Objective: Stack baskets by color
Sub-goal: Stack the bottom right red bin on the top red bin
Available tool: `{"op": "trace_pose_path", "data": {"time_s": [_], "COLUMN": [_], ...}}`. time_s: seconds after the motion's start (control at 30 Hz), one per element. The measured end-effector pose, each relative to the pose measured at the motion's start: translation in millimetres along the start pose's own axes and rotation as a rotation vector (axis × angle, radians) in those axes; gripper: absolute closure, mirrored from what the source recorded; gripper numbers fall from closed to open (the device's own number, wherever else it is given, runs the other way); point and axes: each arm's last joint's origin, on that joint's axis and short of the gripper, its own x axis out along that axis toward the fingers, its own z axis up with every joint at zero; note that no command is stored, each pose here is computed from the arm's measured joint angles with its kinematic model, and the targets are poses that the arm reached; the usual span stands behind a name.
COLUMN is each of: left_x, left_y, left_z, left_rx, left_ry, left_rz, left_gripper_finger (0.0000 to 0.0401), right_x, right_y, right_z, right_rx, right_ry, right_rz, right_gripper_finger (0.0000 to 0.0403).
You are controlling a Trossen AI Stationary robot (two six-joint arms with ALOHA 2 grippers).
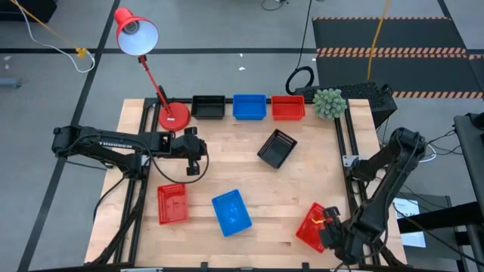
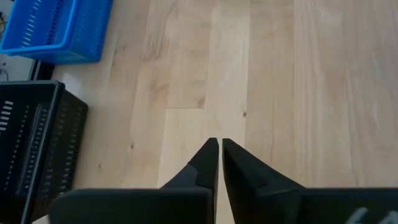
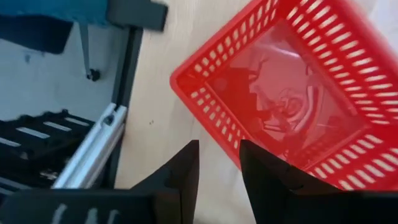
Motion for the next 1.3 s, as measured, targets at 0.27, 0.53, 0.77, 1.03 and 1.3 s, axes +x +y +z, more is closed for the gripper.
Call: {"op": "trace_pose_path", "data": {"time_s": [0.27,0.53,0.77,1.03,1.3], "left_x": [0.0,0.0,0.0,0.1,0.1], "left_y": [0.1,0.1,0.1,0.1,0.1], "left_z": [0.4,0.4,0.4,0.4,0.4], "left_rx": [-0.001,-0.001,-0.005,-0.008,-0.026], "left_ry": [-0.004,-0.004,-0.004,-0.004,-0.004], "left_rz": [0.001,0.001,0.001,0.001,0.001], "left_gripper_finger": [0.0373,0.0373,0.0373,0.0373,0.0373], "right_x": [23.9,35.4,36.2,28.6,-13.7], "right_y": [-3.5,-13.0,-15.5,-29.2,-53.6], "right_z": [-9.7,-17.8,-17.3,-3.4,29.3], "right_rx": [-0.063,-0.182,-0.248,-0.213,-0.110], "right_ry": [0.010,0.045,0.048,-0.022,-0.112], "right_rz": [-0.007,-0.041,-0.046,-0.109,-0.172], "right_gripper_finger": [0.0291,0.0324,0.0393,0.0389,0.0395]}}
